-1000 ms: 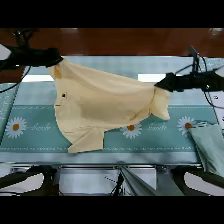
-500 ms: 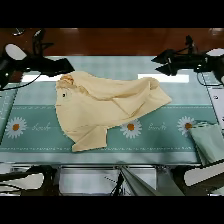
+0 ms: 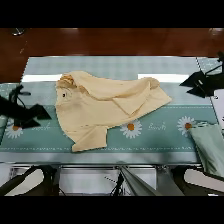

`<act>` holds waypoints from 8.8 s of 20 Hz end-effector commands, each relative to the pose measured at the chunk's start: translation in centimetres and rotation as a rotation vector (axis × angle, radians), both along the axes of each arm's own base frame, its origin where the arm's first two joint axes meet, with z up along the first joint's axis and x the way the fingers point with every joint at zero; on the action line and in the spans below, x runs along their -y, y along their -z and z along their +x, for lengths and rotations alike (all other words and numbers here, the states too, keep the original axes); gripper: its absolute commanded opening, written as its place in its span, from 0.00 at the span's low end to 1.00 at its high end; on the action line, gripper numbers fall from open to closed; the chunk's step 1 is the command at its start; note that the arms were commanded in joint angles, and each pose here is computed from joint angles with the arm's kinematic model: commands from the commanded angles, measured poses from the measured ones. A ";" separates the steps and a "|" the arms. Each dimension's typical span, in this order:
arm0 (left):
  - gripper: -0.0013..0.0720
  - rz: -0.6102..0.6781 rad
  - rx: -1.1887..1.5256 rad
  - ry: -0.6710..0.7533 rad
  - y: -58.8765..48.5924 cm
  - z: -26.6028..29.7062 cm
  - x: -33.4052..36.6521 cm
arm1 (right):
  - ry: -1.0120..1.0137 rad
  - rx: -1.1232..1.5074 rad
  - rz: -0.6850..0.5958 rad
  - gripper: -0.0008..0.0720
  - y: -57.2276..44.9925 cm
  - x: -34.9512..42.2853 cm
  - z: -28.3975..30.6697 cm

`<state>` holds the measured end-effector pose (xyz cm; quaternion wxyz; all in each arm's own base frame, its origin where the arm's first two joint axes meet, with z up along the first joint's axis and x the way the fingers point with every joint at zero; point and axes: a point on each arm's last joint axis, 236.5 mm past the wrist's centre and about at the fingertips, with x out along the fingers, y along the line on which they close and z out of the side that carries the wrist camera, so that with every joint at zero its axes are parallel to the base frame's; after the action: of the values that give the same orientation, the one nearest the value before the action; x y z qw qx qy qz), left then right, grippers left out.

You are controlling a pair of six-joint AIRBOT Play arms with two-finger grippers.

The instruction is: Fold the shirts.

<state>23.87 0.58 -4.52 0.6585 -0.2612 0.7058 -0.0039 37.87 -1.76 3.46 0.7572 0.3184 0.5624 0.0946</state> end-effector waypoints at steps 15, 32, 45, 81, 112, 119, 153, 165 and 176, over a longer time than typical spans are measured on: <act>0.87 -0.250 0.227 -0.206 6.2 -0.9 11.6 | 0.094 0.011 0.070 0.86 4.2 -2.9 -5.4; 0.04 -0.255 0.322 -0.125 3.4 1.8 11.7 | 0.184 -0.136 0.094 0.86 11.3 1.3 2.3; 0.04 -0.296 0.343 -0.177 0.8 3.9 11.9 | -0.075 -0.118 0.091 0.04 11.5 -7.5 4.9; 0.04 0.360 1.177 0.091 -37.7 -0.2 3.6 | -0.045 0.711 -0.547 0.04 -30.4 -4.8 -16.7; 0.04 -0.010 0.486 0.063 -4.3 24.2 6.9 | -0.091 0.058 0.028 0.04 3.4 -1.9 13.2; 0.04 -0.017 0.228 0.211 1.8 18.2 6.5 | -0.181 -0.135 -0.062 0.04 8.6 -2.5 8.5; 0.04 -0.207 0.191 0.039 6.0 -0.5 10.5 | 0.222 -0.355 -0.077 0.86 9.4 3.3 -14.4; 0.04 -0.225 0.191 0.044 5.3 -0.3 10.9 | 0.092 -0.374 0.037 0.86 13.2 -4.0 -13.6; 0.04 -0.210 0.261 0.031 3.4 2.4 9.7 | -0.056 -0.188 0.033 0.04 9.1 -5.9 -6.9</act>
<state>24.63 -9.90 -9.03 0.6970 -0.3167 0.6314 -0.1235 28.93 4.04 -7.99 0.6719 0.3413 0.6544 0.0622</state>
